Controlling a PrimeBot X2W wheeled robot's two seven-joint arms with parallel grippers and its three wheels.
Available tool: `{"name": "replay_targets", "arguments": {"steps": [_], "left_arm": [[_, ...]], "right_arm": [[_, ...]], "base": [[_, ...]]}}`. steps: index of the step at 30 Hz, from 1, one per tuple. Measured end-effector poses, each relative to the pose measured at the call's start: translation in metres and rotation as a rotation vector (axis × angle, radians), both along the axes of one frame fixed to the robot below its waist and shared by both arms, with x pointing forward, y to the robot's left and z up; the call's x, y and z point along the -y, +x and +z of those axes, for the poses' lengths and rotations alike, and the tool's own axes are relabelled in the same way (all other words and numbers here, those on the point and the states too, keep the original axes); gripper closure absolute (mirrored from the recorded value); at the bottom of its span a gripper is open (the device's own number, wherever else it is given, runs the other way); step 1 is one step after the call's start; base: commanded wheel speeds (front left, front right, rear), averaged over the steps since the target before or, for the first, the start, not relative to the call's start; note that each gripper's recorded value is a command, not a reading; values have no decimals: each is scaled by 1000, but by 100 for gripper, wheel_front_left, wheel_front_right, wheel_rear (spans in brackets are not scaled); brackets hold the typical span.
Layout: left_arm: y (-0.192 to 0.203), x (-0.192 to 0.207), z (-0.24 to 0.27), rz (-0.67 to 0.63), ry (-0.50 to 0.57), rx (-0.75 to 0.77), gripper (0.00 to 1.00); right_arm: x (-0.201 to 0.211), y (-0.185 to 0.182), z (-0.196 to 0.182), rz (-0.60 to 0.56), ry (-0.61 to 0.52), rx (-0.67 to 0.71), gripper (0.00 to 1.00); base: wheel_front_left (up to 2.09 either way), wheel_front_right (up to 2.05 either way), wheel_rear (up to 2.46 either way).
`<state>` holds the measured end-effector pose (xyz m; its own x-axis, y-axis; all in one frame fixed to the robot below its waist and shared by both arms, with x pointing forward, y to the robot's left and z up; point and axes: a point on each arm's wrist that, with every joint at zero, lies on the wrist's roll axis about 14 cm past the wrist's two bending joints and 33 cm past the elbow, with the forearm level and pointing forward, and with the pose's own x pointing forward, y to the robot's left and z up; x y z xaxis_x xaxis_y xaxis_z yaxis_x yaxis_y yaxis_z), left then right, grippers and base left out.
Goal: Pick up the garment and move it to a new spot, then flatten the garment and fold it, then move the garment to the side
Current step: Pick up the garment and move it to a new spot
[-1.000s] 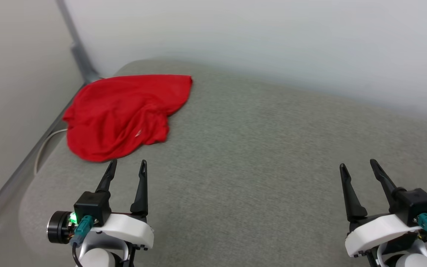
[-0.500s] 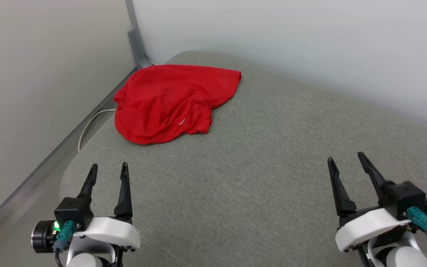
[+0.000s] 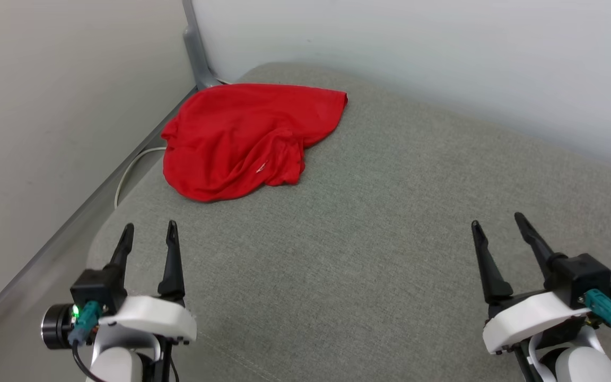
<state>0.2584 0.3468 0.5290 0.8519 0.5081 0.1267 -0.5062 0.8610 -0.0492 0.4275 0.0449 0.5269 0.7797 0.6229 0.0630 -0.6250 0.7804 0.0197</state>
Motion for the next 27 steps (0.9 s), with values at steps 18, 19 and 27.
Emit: {"name": "replay_targets", "arguments": {"steps": [18, 19, 27], "left_arm": [[171, -26, -7, -174, -61, -181, 0], [194, -29, -13, -198, -70, -247, 0], [251, -32, -53, -270, -161, -547, 0]], "right_arm": [[53, 67, -36, -179, -47, -43, 0], [62, 74, -43, -203, -46, -53, 0], [92, 89, -72, -275, -49, -96, 0]], "base": [[0, 0, 0], [0, 0, 0], [0, 0, 0]]}}
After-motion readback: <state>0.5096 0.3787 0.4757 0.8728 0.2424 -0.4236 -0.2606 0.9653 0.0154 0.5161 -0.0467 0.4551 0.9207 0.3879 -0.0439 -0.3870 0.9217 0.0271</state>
